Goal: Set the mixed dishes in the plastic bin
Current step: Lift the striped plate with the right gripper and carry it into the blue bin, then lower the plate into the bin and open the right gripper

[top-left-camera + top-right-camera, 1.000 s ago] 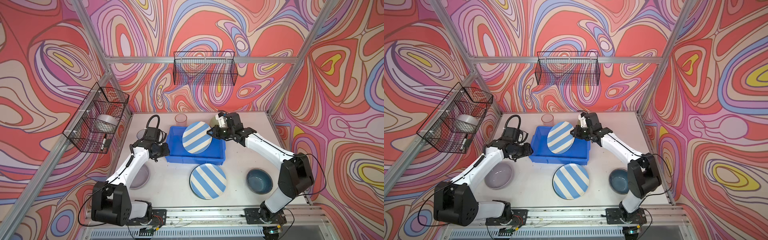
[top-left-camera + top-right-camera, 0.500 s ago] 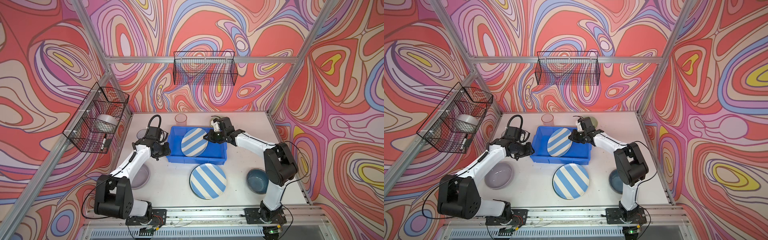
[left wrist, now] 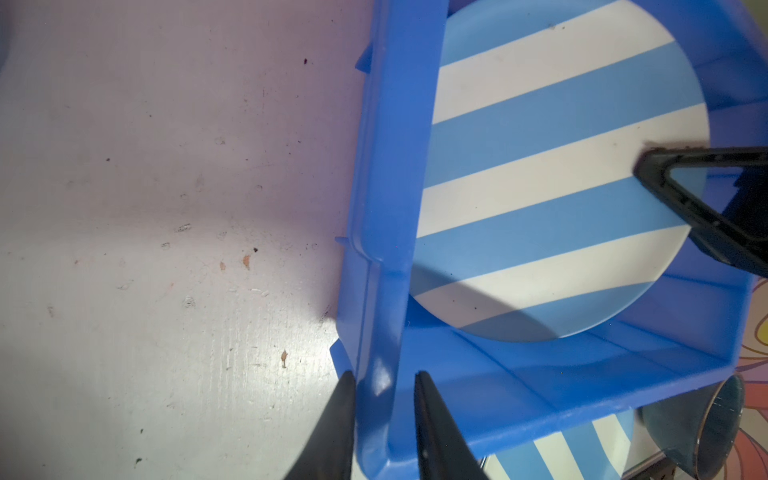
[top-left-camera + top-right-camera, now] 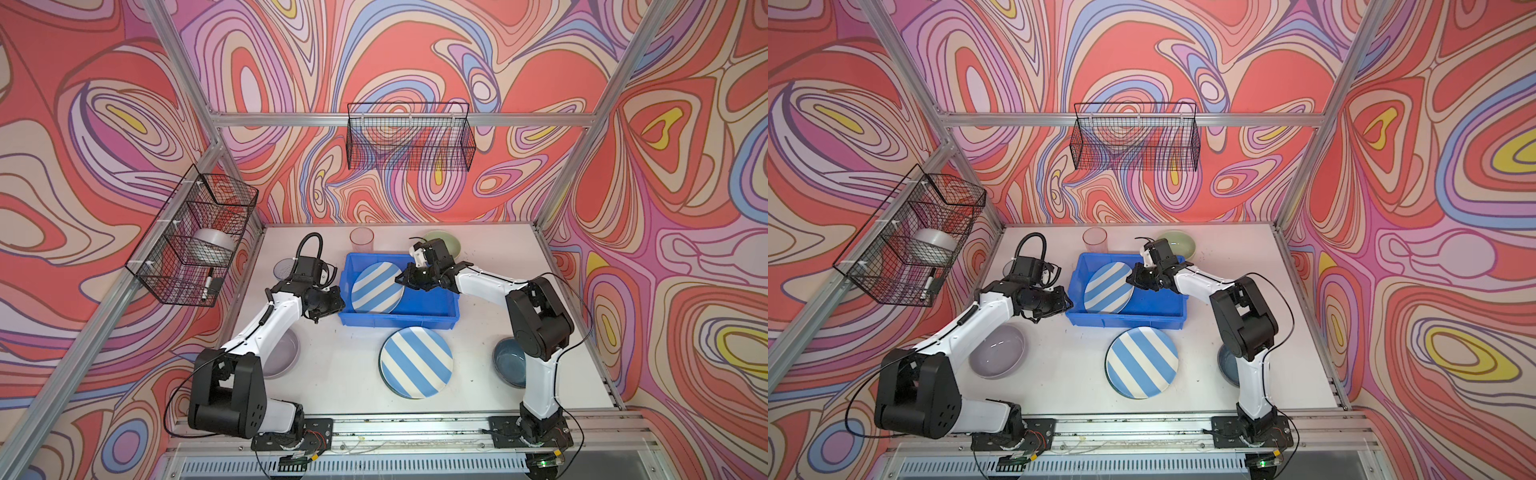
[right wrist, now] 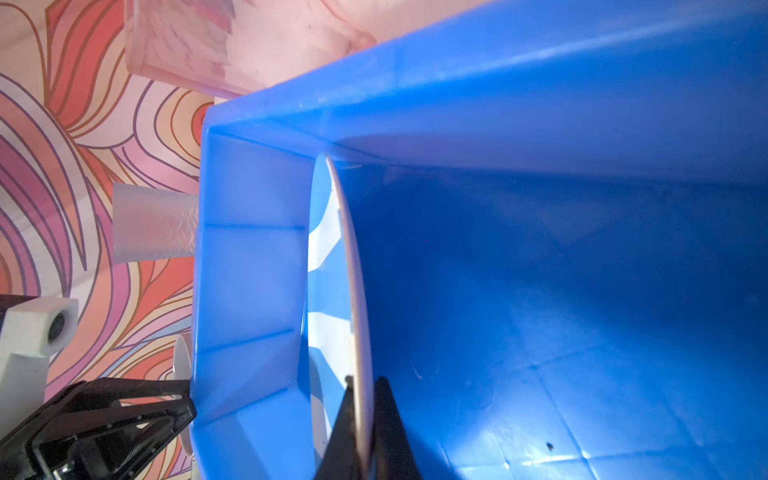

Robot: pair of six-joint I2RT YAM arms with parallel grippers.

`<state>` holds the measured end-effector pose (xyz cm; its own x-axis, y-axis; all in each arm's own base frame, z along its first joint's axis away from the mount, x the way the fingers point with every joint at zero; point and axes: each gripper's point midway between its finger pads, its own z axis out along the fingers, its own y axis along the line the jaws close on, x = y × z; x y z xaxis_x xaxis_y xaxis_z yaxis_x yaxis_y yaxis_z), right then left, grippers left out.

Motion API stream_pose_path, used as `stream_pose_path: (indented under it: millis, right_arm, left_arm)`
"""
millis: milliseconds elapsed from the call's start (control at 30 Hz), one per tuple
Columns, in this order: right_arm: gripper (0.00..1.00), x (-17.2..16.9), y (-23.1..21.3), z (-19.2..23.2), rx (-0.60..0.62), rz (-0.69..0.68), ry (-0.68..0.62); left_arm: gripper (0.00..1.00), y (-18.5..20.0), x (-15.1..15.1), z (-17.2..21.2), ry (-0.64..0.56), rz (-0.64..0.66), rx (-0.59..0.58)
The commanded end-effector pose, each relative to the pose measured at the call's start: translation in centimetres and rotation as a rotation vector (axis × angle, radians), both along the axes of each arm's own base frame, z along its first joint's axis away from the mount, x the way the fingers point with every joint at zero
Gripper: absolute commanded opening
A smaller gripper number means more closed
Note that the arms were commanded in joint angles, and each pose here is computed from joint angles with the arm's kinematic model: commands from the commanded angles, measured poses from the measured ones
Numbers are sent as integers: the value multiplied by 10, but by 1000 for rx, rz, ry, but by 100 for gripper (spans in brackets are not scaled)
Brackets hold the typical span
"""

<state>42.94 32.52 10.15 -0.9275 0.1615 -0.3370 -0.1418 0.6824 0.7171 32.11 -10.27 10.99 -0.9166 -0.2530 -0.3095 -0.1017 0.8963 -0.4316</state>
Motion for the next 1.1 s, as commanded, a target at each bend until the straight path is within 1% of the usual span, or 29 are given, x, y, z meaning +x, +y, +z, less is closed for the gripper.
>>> stream_pose_path:
  millis: [0,233,367,667,900,1067]
  right_arm:
    - [6,7,5,-2,-6,2,-19]
    - [17,14,1,-14,-70,-6,-19]
    - [27,17,-1,-21,-106,-8,-15]
    - [37,21,-9,-27,-175,-17,-21]
    - [42,20,-11,-30,-192,-13,-13]
    - [49,21,-14,-34,-219,-20,-9]
  left_arm:
    - [27,-5,-3,4,-10,-3,-40]
    - [26,-10,-6,6,-21,3,-71]
    - [26,-12,-8,3,-17,4,-75]
    - [26,-16,-5,4,-23,3,-77]
    - [28,-16,-2,7,-28,4,-72]
    - [29,-14,-2,9,-28,5,-60]
